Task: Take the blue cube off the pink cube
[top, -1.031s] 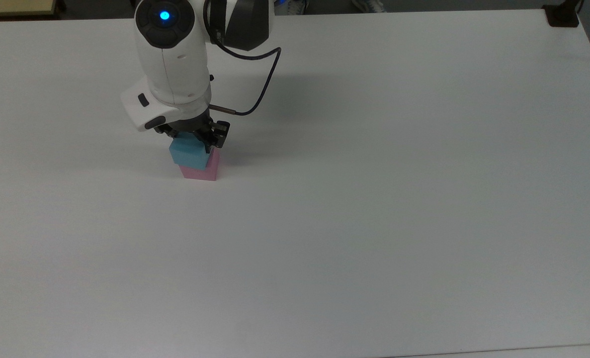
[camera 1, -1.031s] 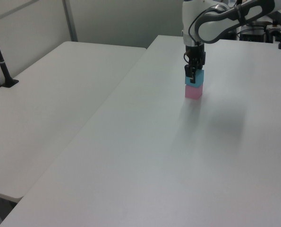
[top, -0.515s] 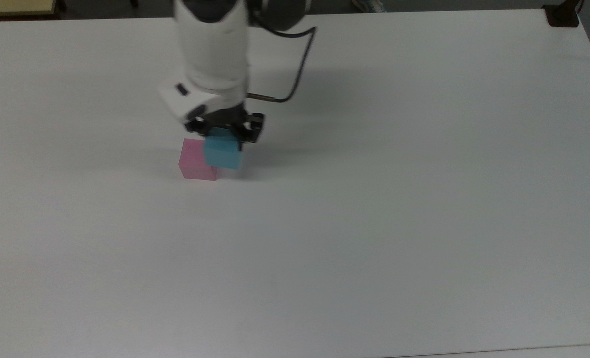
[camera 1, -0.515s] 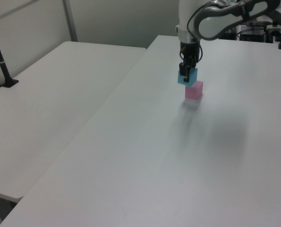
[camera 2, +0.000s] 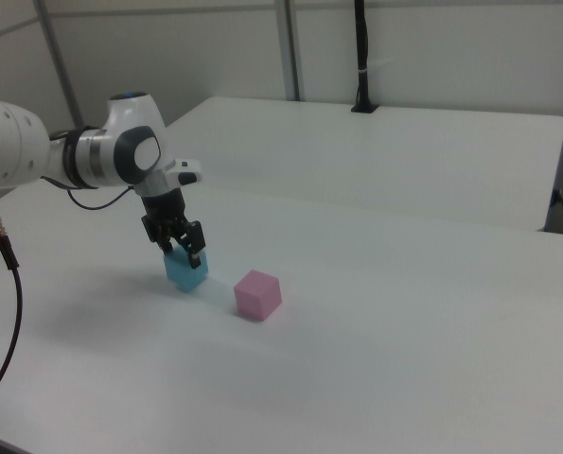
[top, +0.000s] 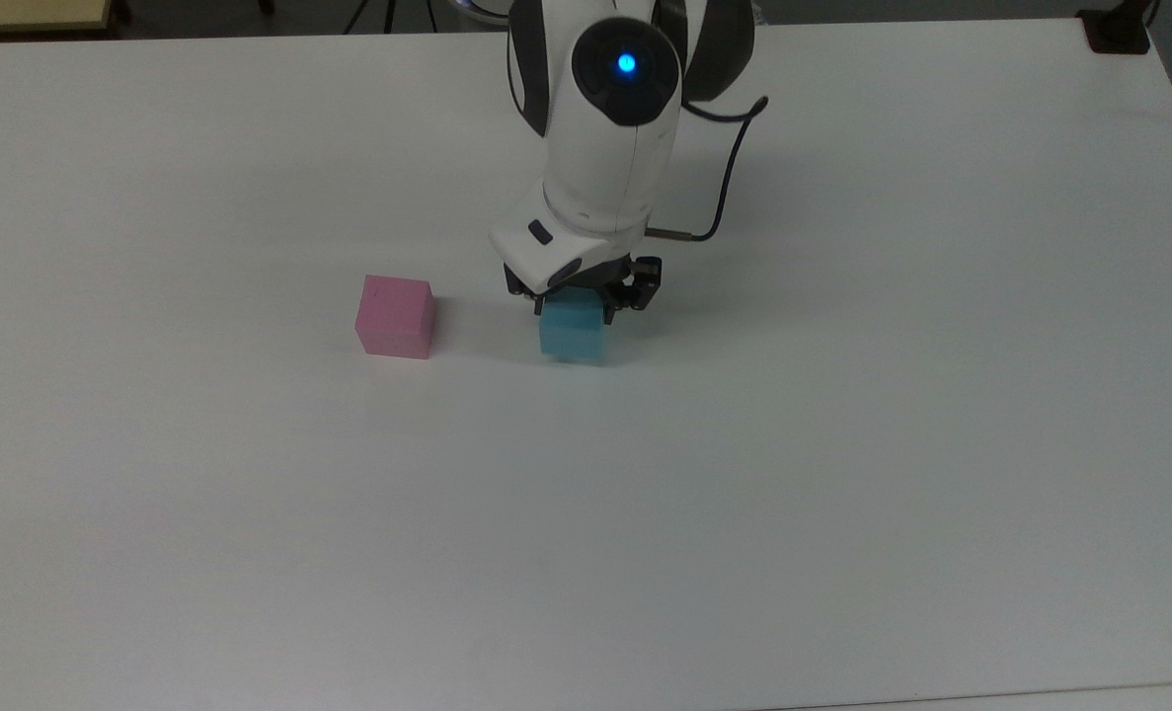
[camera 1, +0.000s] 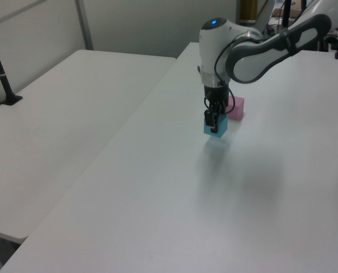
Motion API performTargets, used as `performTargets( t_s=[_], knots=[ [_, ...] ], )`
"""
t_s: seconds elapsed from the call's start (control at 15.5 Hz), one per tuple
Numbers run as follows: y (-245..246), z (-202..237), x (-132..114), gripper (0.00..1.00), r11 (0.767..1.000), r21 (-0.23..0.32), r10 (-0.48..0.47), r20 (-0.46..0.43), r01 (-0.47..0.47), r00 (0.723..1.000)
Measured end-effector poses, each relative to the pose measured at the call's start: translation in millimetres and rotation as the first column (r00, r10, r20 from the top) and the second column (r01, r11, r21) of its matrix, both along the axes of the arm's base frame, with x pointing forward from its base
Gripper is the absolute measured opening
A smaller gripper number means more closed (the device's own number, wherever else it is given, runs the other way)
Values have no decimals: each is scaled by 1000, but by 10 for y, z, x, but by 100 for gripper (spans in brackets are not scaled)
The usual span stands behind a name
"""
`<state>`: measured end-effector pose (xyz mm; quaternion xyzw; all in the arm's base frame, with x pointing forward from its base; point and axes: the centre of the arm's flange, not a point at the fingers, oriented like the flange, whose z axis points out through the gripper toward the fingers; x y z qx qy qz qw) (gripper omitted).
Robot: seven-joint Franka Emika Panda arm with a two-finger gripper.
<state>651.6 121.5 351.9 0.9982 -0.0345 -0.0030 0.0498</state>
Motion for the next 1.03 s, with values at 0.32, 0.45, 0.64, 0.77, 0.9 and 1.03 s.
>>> performTargets(
  t_s=[0.32,0.45,0.64,0.77,0.9,1.03],
  knots=[
    [-65,176,64,100,1000,7,-11,42,10,999],
    [-79,456,25,100,1000,7,-14,59,14,998],
    [-172,1100,-165,100,999,0,-32,70,32,997],
    [-262,1523,-349,100,999,-3,-46,73,46,996],
    [-457,1885,-520,100,997,23,-70,75,69,995],
    [-628,2050,-586,100,994,68,-88,79,82,993]
  ],
)
